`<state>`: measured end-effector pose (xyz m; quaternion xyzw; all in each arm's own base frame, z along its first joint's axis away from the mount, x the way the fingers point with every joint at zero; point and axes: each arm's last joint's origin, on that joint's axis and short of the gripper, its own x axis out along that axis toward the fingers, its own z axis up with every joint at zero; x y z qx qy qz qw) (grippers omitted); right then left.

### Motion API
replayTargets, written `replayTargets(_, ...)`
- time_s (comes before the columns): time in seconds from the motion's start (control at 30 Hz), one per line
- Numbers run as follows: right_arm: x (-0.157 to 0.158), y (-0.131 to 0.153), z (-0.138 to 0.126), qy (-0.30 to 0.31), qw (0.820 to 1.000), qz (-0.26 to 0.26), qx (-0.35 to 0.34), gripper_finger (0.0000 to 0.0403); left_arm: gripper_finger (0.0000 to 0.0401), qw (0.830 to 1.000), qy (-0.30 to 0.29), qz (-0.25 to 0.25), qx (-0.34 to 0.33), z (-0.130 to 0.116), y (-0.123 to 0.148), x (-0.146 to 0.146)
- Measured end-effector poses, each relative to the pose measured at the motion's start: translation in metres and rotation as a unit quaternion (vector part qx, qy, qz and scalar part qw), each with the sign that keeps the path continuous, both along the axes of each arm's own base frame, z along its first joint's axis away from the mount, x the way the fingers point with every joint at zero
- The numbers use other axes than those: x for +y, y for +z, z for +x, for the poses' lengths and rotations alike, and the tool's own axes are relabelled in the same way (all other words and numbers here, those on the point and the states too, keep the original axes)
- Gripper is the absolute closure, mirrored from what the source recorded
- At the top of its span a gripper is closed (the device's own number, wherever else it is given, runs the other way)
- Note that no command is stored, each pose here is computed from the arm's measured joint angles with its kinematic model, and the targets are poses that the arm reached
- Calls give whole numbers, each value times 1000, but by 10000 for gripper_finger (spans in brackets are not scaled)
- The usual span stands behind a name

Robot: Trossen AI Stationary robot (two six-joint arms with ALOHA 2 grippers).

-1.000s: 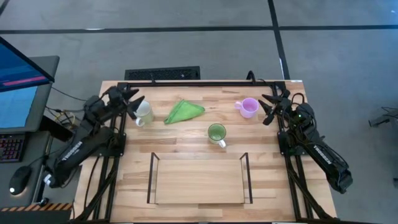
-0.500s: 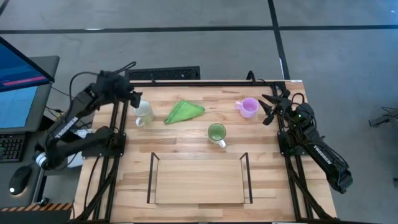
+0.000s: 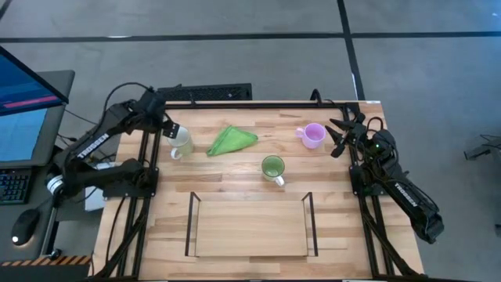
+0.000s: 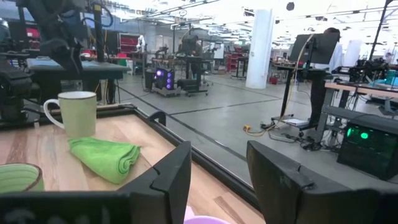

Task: Stack small to large cups/mugs on shelf
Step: Put the light green mug on the shelf

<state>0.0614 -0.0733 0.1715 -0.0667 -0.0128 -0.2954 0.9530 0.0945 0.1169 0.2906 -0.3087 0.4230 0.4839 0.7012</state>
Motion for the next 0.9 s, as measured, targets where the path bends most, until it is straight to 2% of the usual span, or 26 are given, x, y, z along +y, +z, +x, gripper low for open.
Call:
replayTargets(0.5, 0, 0, 0, 0, 1000, 3, -2, 226, 154, 992, 2, -102, 79, 23, -30, 15)
replayTargets(0.9, 0, 0, 0, 0, 1000, 3, -2, 226, 154, 975, -43, -147, 161, 41, -60, 35)
